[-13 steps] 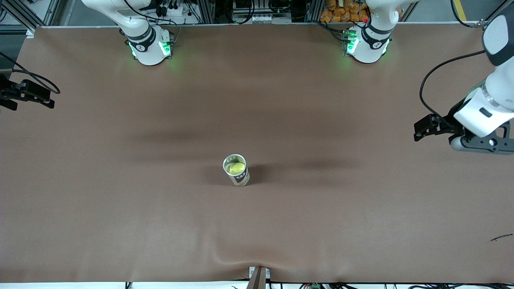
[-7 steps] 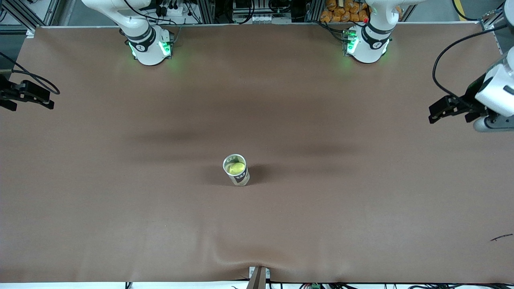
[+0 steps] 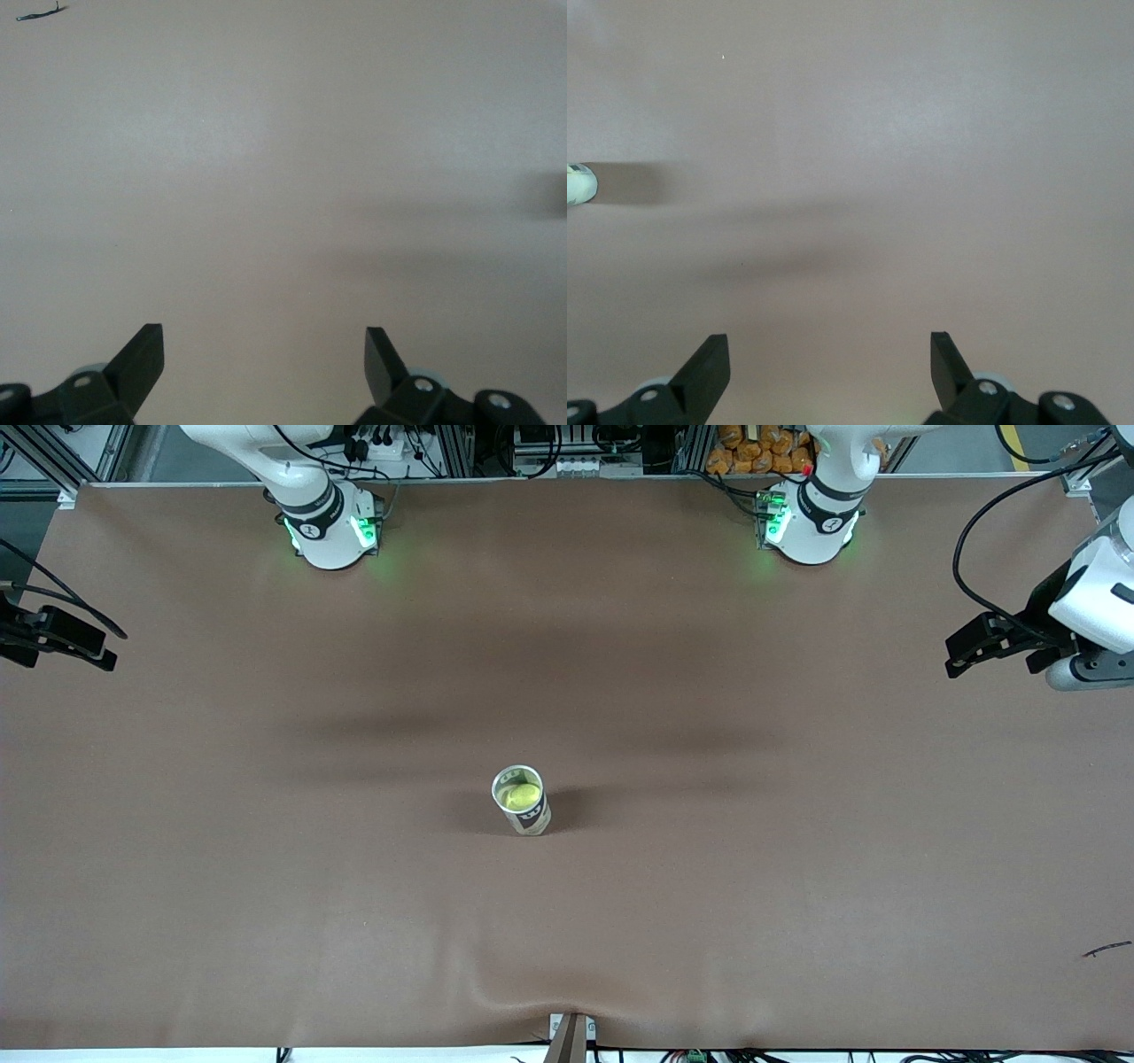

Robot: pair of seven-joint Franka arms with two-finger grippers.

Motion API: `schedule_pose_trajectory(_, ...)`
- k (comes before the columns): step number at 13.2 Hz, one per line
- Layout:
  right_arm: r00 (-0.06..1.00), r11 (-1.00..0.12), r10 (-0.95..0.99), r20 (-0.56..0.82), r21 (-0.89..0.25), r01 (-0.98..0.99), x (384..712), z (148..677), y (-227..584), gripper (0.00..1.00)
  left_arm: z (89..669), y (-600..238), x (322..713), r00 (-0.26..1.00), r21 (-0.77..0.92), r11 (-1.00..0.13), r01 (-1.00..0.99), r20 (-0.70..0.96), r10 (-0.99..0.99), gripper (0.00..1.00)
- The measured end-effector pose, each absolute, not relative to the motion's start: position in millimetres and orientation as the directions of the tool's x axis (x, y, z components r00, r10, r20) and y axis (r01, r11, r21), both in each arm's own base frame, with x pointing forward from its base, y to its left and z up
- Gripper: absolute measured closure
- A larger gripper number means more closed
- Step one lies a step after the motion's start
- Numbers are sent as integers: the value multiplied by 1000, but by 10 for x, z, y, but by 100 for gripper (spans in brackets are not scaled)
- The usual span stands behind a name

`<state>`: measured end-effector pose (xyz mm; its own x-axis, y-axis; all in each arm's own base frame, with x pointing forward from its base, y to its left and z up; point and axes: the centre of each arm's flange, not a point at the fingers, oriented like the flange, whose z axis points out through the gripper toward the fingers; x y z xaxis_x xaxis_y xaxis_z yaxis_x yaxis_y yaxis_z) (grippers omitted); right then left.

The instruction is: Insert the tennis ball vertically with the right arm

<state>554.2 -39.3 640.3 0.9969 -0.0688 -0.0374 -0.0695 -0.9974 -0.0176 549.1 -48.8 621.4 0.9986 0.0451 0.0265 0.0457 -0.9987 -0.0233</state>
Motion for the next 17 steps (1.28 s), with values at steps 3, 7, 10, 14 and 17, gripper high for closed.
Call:
schedule_pose_trajectory(3,997,-997,-69,-37,-19,-70,5542,6406,-392,0,6242,-473,5478,998,-23,-999,48,32,48,0)
schedule_pose_trajectory(7,997,-997,-69,-37,-21,-69,5543,6406,-389,0,6258,-467,5485,998,-22,-999,50,40,49,0)
schedule_pose_trajectory(10,997,-997,-68,-37,-21,-69,5543,6406,-388,0,6267,-463,5486,998,-22,-998,50,42,49,0)
schedule_pose_trajectory(14,997,-997,-68,-37,-21,-69,5542,6406,-388,0,6268,-502,5483,998,-22,-999,43,42,42,0)
schedule_pose_trajectory(17,997,-997,-67,-39,-21,-68,5542,6403,-380,0,6267,-536,5479,998,-22,-999,37,42,36,0)
